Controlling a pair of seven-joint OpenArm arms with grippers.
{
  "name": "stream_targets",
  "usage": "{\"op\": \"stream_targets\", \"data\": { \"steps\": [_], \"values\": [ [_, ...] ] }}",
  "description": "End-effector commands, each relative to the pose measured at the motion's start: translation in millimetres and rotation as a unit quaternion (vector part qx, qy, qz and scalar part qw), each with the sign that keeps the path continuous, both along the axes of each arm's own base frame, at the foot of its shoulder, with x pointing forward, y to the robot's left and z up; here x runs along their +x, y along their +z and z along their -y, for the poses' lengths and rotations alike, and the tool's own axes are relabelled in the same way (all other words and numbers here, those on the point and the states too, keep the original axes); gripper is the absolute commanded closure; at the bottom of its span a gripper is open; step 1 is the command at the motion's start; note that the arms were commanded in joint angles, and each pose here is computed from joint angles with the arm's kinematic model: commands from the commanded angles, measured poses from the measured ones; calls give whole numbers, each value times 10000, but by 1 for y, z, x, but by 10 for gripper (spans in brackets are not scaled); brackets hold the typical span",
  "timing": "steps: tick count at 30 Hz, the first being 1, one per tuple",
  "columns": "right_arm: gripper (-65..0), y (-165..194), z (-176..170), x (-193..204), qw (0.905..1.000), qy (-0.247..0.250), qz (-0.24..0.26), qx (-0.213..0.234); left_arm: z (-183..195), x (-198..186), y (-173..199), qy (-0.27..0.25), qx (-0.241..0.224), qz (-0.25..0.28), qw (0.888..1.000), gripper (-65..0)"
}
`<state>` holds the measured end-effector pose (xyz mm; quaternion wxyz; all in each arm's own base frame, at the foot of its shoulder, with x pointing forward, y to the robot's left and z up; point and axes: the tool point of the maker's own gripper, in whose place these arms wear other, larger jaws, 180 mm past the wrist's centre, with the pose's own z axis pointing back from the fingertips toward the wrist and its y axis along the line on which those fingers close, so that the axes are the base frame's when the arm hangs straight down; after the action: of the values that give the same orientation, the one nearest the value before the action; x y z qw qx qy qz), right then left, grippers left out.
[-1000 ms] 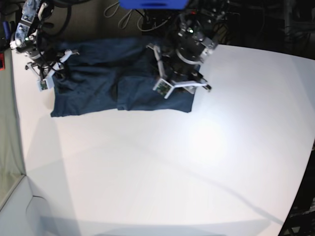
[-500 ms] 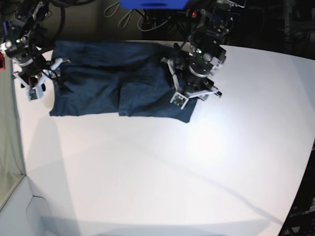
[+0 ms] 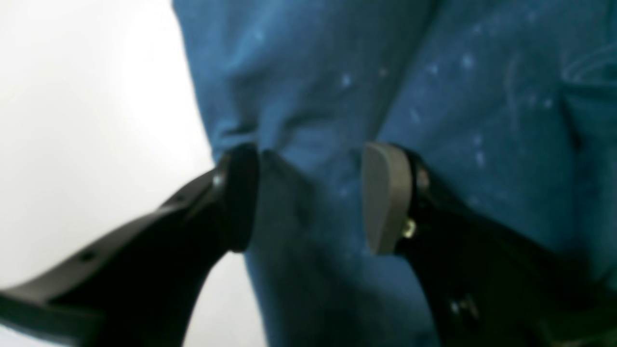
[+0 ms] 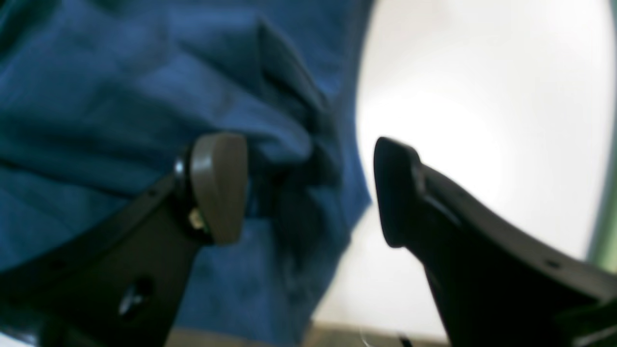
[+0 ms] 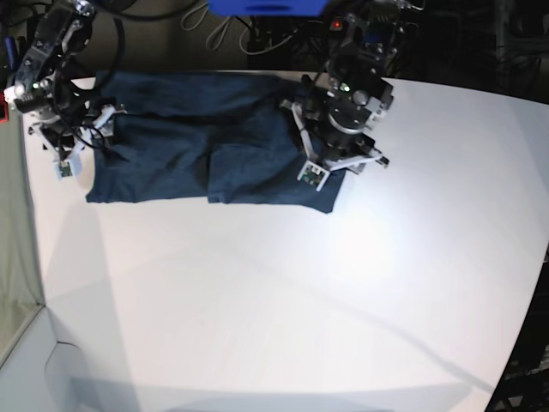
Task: Layout the t-shirt on the table in an organized manner, then fold the t-shirt properly
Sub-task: 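Release the folded end with the left gripper and lift it away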
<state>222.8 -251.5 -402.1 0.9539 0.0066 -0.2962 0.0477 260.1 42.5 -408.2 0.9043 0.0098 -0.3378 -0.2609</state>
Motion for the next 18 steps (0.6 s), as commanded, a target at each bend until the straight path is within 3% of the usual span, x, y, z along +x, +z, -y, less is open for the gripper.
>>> {"op": "stream_targets", "data": {
  "steps": [1,10,18],
  "values": [
    [-415,5,4,5,9999,-12,122,-30,5,13,21,1,-135,380,9992,-334],
    [-415,-13,3,9,9997,-85,-41,217,2,22,64,22,-229,977,9950,-334],
    [-412,-29,3,13,9989,-159,-97,439,-58,14,3,565,290,205,9978,-334]
  ]
}}
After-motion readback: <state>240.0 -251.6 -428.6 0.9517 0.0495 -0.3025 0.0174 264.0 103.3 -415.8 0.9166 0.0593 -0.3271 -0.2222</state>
